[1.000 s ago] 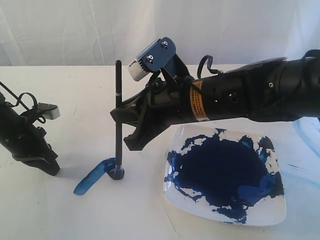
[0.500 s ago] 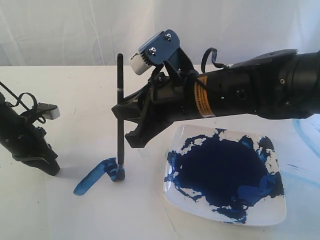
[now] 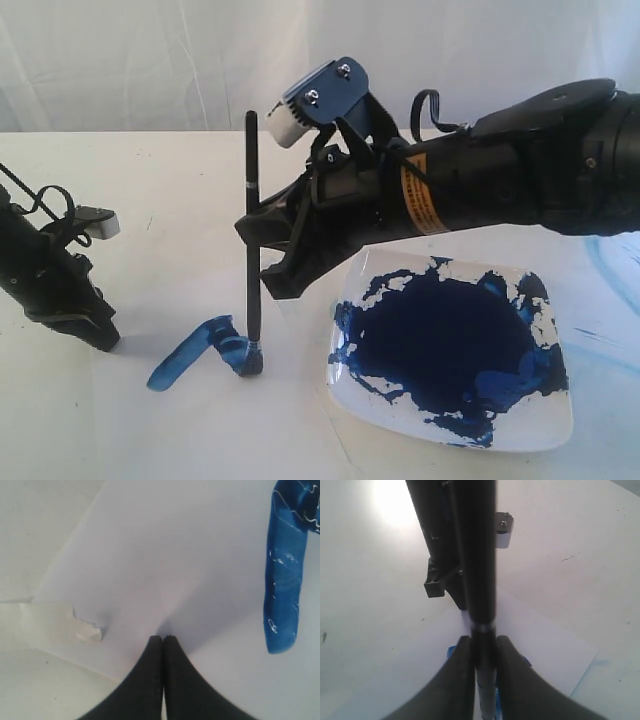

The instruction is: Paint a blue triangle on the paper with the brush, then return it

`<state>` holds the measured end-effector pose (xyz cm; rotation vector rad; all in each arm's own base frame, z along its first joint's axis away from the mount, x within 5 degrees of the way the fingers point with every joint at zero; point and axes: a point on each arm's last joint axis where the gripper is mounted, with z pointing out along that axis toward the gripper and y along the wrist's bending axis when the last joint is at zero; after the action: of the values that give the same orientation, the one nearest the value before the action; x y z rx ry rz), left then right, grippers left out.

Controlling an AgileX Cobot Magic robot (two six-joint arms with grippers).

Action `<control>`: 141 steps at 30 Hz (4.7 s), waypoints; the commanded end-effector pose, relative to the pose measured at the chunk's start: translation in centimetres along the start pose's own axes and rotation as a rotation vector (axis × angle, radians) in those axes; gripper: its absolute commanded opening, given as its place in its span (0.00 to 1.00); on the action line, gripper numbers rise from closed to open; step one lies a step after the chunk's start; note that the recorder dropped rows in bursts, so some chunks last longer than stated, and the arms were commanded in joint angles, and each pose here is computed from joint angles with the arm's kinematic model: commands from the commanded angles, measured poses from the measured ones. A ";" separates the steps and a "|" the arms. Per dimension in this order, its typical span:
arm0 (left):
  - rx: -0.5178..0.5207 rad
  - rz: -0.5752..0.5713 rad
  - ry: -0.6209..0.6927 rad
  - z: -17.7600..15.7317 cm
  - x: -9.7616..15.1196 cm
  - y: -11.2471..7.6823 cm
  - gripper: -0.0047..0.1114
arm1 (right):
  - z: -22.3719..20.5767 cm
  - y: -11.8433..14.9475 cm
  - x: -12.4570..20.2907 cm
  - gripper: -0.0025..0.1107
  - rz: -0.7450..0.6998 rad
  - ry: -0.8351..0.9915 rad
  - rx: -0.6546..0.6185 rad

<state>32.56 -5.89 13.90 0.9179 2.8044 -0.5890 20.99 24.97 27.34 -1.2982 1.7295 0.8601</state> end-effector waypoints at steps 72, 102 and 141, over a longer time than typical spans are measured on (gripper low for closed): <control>0.027 -0.003 0.025 0.0 0.4 -0.4 0.04 | -0.1 -1.4 -1.3 0.02 0.213 -0.037 0.094; 0.028 -0.003 0.025 0.0 0.4 -0.4 0.04 | 2.3 0.6 -2.4 0.02 0.085 -0.140 -0.144; 0.026 -0.003 0.024 0.0 0.4 -0.4 0.04 | 4.1 0.3 -1.4 0.02 -0.071 -0.189 -0.195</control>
<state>32.44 -5.89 13.90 0.9298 2.8112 -0.5963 21.59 29.10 26.44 -1.3567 1.4910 1.0985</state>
